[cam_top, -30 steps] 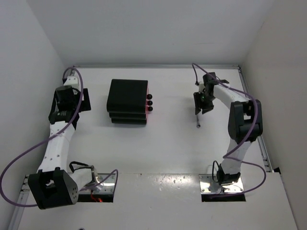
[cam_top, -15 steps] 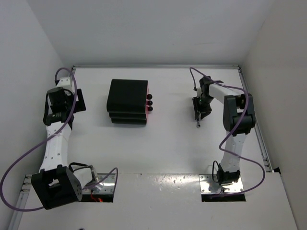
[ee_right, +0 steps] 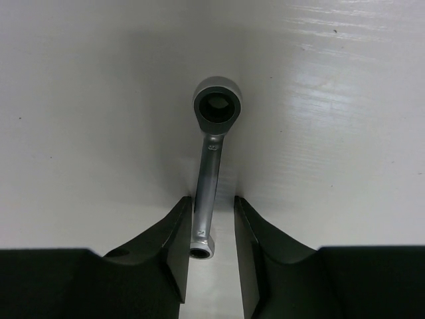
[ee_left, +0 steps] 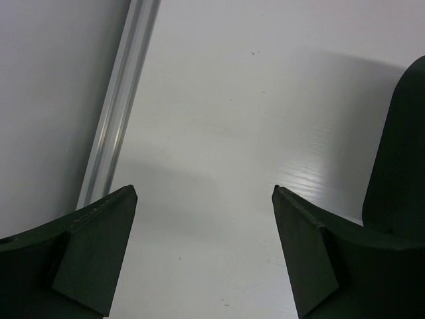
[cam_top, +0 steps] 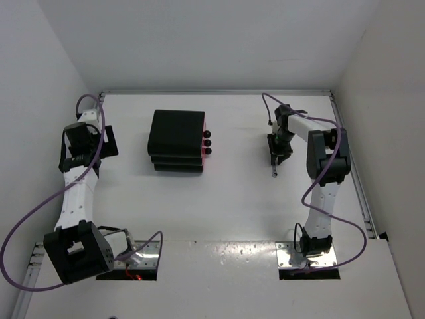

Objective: Sort the tools into containers

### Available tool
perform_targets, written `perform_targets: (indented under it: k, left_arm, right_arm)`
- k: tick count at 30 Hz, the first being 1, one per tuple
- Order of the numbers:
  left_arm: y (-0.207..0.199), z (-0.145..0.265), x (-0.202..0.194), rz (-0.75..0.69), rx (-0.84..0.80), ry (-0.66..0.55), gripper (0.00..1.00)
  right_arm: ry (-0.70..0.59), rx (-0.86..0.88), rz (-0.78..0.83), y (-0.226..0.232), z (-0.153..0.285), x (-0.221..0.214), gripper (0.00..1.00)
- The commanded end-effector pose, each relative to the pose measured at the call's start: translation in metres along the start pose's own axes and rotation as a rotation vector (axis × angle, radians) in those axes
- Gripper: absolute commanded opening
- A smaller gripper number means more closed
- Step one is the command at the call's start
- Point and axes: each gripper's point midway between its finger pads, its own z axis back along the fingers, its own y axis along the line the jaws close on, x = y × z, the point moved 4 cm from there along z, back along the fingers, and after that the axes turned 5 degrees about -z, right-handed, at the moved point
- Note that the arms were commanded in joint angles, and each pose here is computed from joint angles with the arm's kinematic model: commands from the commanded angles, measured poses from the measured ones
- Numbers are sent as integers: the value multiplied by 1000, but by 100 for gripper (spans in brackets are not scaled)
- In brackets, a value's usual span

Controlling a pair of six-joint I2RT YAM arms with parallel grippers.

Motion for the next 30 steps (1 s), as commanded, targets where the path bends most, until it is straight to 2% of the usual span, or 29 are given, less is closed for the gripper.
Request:
perform_targets:
  k: [1, 15, 21, 22, 24, 27, 30]
  left_arm:
    - [5, 0, 8, 0, 8, -43, 90]
    - [6, -1, 6, 0, 17, -41, 90]
    - [6, -1, 6, 0, 17, -41, 90]
    - [6, -1, 6, 0, 17, -41, 90]
    - [6, 1, 8, 0, 19, -50, 90]
    - [6, 1, 8, 0, 19, -50, 90]
    - [6, 1, 8, 0, 19, -50, 90]
  right_arm:
    - [-34, -40, -2, -1, -14, 10, 31]
    - [-44, -122, 16, -4, -27, 2, 25]
    - [-34, -133, 16, -5, -28, 2, 13]
    - [-24, -134, 16, -5, -28, -1, 6]
    - [-17, -109, 25, -2, -27, 2, 0]
    - [6, -47, 43, 6, -24, -3, 0]
    - [-32, 10, 55, 15, -5, 1, 0]
